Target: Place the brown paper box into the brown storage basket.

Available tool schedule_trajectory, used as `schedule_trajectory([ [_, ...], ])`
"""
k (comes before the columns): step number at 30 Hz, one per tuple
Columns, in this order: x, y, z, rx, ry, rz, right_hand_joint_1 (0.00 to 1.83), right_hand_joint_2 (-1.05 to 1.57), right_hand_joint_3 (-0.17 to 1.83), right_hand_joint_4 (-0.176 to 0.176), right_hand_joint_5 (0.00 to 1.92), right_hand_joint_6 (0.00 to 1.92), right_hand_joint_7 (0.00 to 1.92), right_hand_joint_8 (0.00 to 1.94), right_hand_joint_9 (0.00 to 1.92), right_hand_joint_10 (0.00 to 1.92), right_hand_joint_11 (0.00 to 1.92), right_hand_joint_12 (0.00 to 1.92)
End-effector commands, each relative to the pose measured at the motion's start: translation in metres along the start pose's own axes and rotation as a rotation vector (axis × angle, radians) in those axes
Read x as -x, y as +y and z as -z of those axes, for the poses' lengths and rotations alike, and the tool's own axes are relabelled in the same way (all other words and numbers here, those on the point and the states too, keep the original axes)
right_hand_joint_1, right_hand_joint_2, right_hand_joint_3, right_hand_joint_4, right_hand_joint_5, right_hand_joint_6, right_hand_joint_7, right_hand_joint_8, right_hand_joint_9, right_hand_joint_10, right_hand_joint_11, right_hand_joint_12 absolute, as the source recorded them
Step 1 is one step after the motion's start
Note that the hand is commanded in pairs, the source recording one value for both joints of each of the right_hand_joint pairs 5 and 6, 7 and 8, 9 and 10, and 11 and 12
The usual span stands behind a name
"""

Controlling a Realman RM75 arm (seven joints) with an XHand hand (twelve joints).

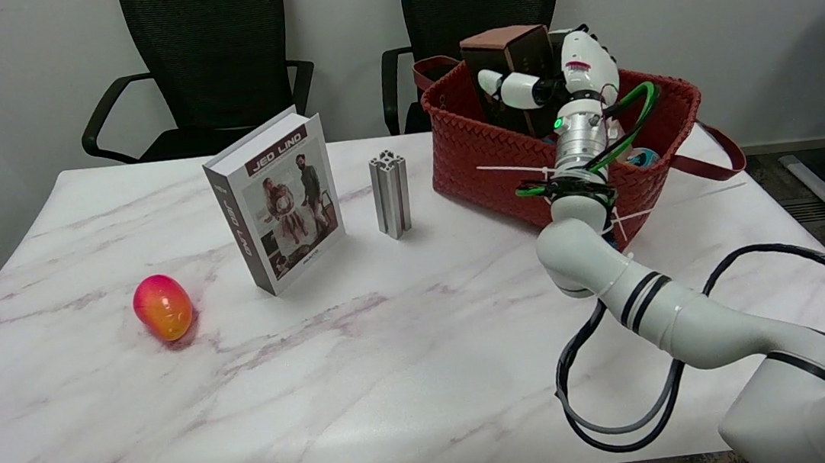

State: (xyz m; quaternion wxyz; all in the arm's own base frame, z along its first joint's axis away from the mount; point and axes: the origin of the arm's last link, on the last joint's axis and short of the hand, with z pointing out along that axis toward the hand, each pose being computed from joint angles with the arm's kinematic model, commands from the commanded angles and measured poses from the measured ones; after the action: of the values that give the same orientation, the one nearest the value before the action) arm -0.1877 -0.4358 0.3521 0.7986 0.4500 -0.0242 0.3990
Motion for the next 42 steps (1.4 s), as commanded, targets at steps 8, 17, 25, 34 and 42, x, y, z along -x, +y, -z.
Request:
schedule_trajectory([
  [8,0.005,0.016,0.011,0.081,-0.004,0.059,1.20,0.25,0.49,0.000,0.91,0.91,1.30,1.30,0.96,0.96,0.88,0.88],
  [17,-0.003,0.008,0.014,0.080,0.052,0.039,1.19,-0.01,0.44,0.000,0.29,0.29,0.83,0.83,0.66,0.66,0.64,0.64],
  [25,-0.012,0.001,0.018,0.076,0.092,0.009,1.14,-0.09,0.25,0.000,0.00,0.00,0.43,0.43,0.41,0.41,0.42,0.42],
  [34,-0.033,-0.015,0.025,0.055,0.154,-0.094,1.04,-0.14,0.21,0.000,0.00,0.00,0.13,0.13,0.12,0.12,0.07,0.07],
  [42,-0.060,-0.037,0.046,-0.054,0.246,-0.175,0.95,-0.03,-0.09,0.000,0.00,0.00,0.00,0.00,0.02,0.02,0.00,0.00],
])
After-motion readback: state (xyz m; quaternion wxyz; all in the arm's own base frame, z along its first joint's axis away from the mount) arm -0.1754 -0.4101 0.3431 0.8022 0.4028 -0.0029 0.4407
